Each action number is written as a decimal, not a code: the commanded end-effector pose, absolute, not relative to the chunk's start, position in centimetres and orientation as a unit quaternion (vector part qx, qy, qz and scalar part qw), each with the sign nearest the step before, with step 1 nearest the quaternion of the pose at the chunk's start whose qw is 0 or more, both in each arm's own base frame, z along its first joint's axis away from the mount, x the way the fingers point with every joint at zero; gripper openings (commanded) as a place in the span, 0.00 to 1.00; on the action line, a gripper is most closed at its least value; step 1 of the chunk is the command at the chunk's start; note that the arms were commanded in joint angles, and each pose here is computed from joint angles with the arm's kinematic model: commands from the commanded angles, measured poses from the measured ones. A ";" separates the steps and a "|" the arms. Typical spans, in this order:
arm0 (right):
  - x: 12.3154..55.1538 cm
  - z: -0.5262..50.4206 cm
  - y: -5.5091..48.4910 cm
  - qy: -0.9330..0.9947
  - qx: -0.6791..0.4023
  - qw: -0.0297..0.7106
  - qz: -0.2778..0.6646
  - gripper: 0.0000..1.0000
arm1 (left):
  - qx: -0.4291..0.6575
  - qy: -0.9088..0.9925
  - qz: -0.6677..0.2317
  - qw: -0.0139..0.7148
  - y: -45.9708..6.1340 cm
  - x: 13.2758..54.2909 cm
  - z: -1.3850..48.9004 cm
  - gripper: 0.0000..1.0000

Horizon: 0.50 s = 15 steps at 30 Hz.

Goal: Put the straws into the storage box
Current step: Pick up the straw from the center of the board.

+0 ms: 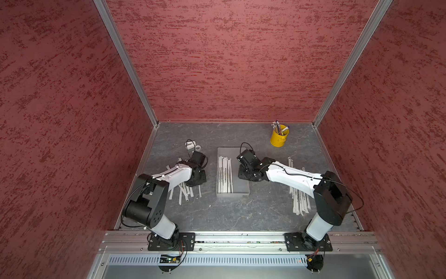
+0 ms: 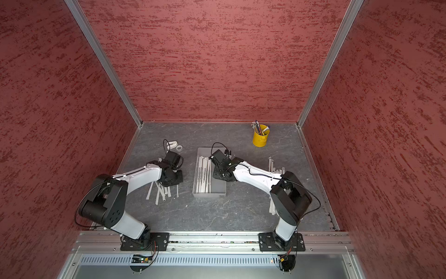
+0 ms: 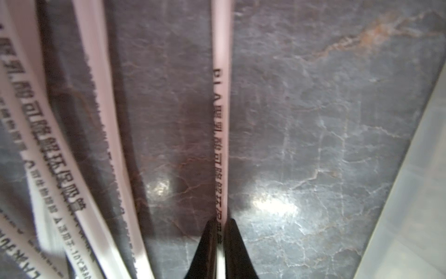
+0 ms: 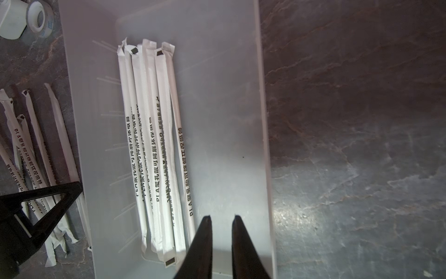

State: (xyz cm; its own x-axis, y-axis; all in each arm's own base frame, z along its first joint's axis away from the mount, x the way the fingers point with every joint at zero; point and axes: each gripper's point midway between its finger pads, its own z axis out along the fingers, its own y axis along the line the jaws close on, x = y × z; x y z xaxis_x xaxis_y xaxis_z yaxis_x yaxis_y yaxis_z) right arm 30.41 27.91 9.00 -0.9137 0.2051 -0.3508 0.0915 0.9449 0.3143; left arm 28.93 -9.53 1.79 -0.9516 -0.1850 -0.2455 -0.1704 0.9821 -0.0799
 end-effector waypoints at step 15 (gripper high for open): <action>32.0 11.0 23.0 0.956 0.127 0.221 0.146 0.17 | 0.037 0.954 -0.168 0.244 -22.0 31.4 13.6 0.03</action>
State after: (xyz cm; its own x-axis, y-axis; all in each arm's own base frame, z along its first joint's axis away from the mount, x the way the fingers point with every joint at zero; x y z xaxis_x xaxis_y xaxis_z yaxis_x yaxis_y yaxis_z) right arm 31.64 24.20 10.04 -0.8859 0.2894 -0.3626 0.1674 0.9284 0.3318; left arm 32.06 -18.46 13.69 -0.8551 -0.0073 -0.5184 0.1245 0.9677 -0.2191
